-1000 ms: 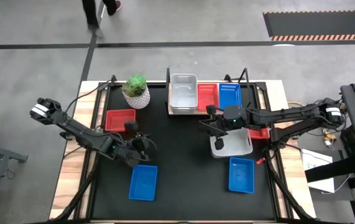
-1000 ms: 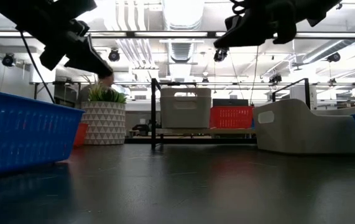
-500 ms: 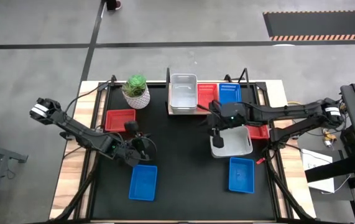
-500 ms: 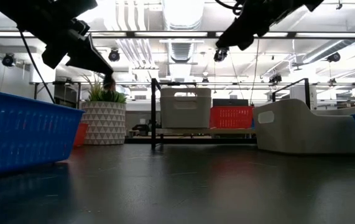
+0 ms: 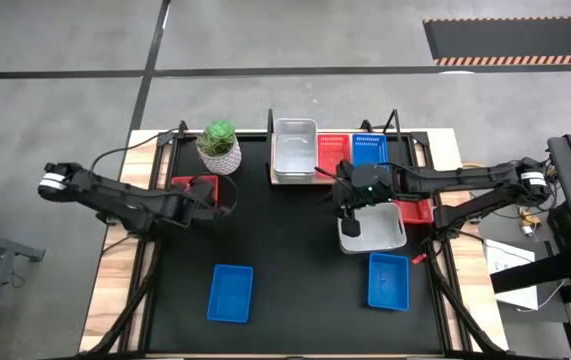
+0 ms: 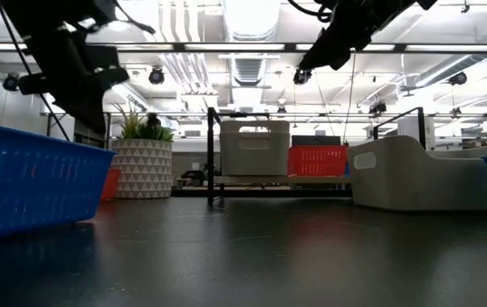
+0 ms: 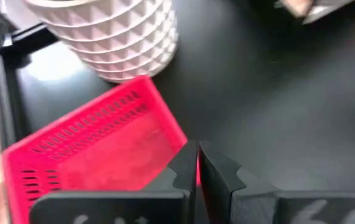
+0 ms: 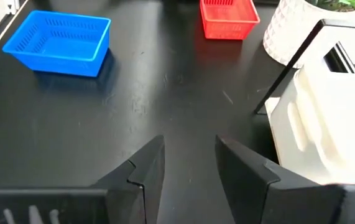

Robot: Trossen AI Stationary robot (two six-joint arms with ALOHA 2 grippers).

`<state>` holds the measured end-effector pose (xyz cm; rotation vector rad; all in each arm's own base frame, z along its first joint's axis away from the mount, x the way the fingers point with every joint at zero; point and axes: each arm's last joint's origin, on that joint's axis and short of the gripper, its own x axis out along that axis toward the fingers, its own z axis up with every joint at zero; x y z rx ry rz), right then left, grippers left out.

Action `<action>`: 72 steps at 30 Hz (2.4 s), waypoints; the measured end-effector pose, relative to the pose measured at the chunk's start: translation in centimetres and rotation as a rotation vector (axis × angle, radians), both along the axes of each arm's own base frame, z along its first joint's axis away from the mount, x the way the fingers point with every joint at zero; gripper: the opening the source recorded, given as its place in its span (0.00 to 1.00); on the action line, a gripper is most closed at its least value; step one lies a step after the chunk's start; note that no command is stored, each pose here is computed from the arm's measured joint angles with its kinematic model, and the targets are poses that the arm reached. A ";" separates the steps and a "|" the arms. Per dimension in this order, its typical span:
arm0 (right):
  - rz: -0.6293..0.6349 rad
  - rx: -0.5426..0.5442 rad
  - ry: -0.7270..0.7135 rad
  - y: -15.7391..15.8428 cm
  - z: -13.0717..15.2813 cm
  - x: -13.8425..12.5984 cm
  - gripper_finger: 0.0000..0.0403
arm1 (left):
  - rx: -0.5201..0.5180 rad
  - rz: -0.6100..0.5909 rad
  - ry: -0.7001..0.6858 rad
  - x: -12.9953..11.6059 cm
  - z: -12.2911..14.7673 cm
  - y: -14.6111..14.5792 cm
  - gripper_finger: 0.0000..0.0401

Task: Stack baskets on shelf by color
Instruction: Stack the left red bin on the red bin on the shelf

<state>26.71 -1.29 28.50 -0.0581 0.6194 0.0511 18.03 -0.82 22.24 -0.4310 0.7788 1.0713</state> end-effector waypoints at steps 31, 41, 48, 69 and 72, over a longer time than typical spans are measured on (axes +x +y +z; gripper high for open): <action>0.021 -0.028 0.016 0.0 -0.8 -0.1 0.33 | -0.112 0.080 0.078 2.2 -5.3 4.2 0.35; 0.016 -0.020 0.013 0.0 -0.8 -0.1 0.33 | -0.163 0.074 0.150 2.9 -6.8 4.1 0.03; 0.016 -0.020 0.019 0.0 -1.0 -0.2 0.33 | -0.270 -0.122 0.121 4.1 -5.9 1.5 0.01; -0.031 0.076 0.044 0.1 -3.8 0.6 0.33 | -0.082 -0.934 -0.077 9.5 -5.4 -3.9 0.08; -0.022 0.087 0.038 0.1 -4.1 1.4 0.36 | -0.071 -0.951 -0.081 9.5 -5.2 -3.9 0.17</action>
